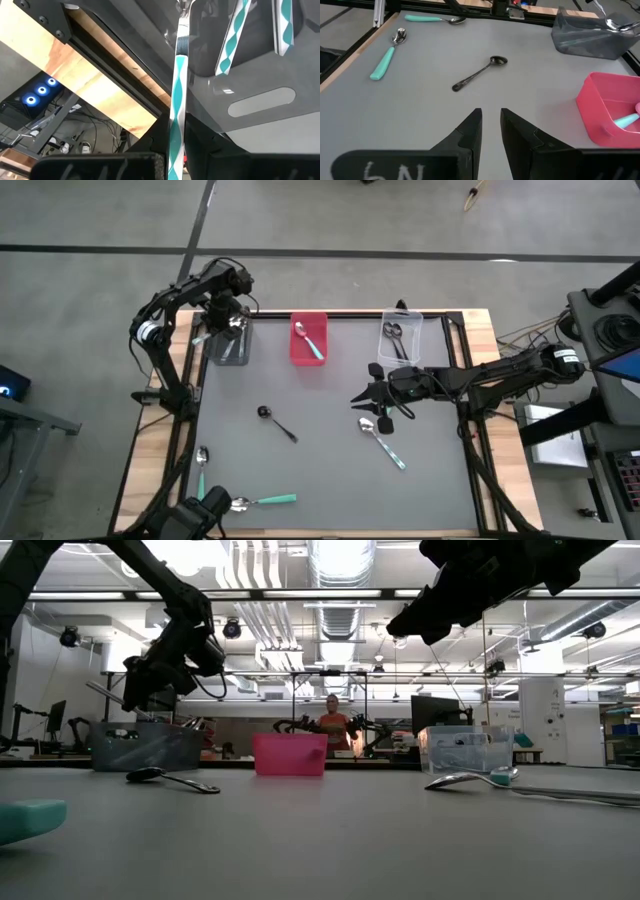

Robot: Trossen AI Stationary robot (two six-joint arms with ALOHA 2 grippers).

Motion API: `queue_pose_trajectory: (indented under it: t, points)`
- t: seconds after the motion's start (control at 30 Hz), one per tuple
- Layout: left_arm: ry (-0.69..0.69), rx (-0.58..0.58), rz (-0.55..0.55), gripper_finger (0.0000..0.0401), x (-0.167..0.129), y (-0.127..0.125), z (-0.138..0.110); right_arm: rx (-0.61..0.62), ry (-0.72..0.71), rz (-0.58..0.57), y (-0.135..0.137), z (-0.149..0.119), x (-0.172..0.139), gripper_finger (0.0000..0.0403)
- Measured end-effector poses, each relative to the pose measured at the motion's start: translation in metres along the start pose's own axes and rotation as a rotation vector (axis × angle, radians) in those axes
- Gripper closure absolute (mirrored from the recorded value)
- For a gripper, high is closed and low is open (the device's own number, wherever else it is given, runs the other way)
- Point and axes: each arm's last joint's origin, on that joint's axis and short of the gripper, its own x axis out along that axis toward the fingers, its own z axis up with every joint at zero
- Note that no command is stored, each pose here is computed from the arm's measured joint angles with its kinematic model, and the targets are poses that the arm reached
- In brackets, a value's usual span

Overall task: Sort silverware by color (type)
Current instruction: Adjust the patterned spoon on the black bin

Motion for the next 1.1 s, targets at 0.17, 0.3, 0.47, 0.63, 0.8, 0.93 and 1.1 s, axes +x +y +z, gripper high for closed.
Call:
queue_pose_trajectory:
  t: [0.17,0.3,0.47,0.63,0.8,0.93,1.1]
  points:
    - [0.0,-0.003,0.0,0.0383,0.0,0.0001,0.0,0.0,0.0,0.0,0.0001,0.0,0.0,0.0342]
    - [0.0,-0.003,0.0,0.0383,0.0,0.0001,0.0,0.0,0.0,0.0,0.0001,0.0,0.0,0.0342]
    - [0.0,-0.017,0.0,0.0383,0.0,0.0,0.0,0.0,0.0,0.0,0.0,0.0,0.0,0.0342]
    - [-0.001,-0.032,0.001,0.0383,-0.0002,-0.0007,0.0001,0.0,0.0,0.0,0.0,0.0,0.0,0.0342]
    - [-0.001,-0.044,0.002,0.0383,-0.0005,-0.0019,0.0002,0.0,0.0,0.0,0.0,0.0,0.0,0.0342]
    - [0.0,-0.102,-0.006,0.0383,-0.0003,-0.0049,0.0001,-0.001,0.0,0.0,0.0001,0.0,0.0,0.0342]
    - [0.01,-0.139,0.0,0.0383,0.0019,-0.0083,-0.0001,-0.01,0.0,0.0,0.0,0.0,0.0,0.0342]
